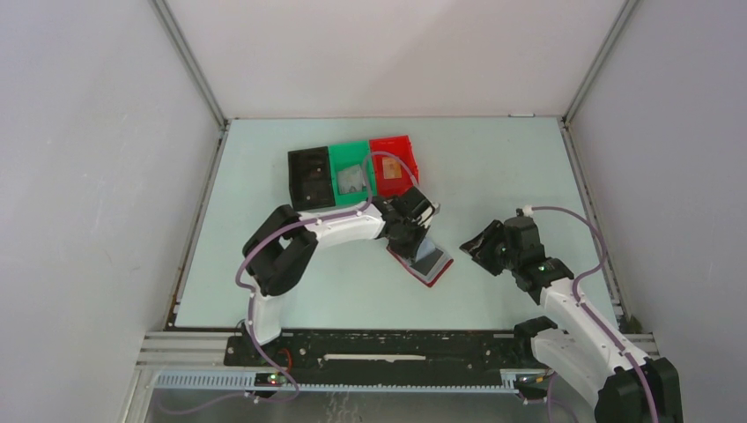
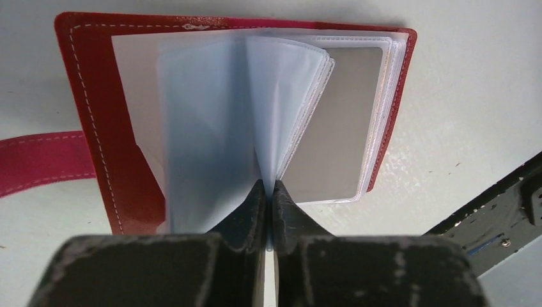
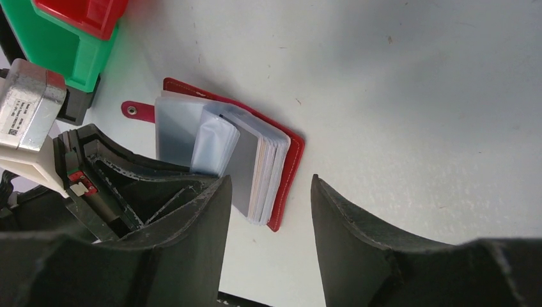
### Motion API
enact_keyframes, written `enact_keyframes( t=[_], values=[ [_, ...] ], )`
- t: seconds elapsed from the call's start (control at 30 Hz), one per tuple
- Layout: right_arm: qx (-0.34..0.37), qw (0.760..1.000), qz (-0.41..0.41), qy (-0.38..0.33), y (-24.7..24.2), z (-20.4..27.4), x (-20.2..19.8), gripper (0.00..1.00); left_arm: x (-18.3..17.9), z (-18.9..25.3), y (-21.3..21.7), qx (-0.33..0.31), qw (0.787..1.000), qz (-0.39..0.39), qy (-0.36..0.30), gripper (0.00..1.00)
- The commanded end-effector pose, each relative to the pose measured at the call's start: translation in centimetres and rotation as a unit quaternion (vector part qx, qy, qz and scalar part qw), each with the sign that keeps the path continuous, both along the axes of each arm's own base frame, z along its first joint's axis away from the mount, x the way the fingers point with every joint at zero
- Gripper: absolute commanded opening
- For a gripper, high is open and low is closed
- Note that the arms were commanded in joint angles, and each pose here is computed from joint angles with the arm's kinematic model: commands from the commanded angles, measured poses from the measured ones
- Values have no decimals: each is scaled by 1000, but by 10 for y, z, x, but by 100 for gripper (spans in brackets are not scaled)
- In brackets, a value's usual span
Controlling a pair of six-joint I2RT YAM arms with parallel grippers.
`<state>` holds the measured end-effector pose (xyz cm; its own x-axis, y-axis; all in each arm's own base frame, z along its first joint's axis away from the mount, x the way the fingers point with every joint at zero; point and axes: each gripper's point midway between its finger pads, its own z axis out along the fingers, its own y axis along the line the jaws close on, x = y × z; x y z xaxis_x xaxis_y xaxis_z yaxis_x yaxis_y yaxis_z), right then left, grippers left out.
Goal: Take the credit cards out of the card holder
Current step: Remove the credit card from the card holder.
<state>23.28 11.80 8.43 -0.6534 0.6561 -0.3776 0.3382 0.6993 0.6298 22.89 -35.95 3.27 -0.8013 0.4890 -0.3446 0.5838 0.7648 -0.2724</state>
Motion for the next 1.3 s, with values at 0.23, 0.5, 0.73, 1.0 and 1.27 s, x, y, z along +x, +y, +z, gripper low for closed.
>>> enact_keyframes(
  t=[0.23,0.5,0.73,1.0,1.27],
  values=[
    [35,998,59,-16,36,11,-6,55,-11,24,-19,-153,981,76,86,0],
    [70,991,113,18,93,-11,-9,28,-16,12,-12,-202,961,133,137,0],
    [81,989,122,39,107,-24,-4,18,-12,15,-6,-206,959,144,134,1],
    [24,991,90,100,85,-62,-14,13,-6,22,3,-204,959,153,124,14],
    [38,990,92,101,95,-70,-4,12,8,40,22,-174,968,169,66,29]
  ],
)
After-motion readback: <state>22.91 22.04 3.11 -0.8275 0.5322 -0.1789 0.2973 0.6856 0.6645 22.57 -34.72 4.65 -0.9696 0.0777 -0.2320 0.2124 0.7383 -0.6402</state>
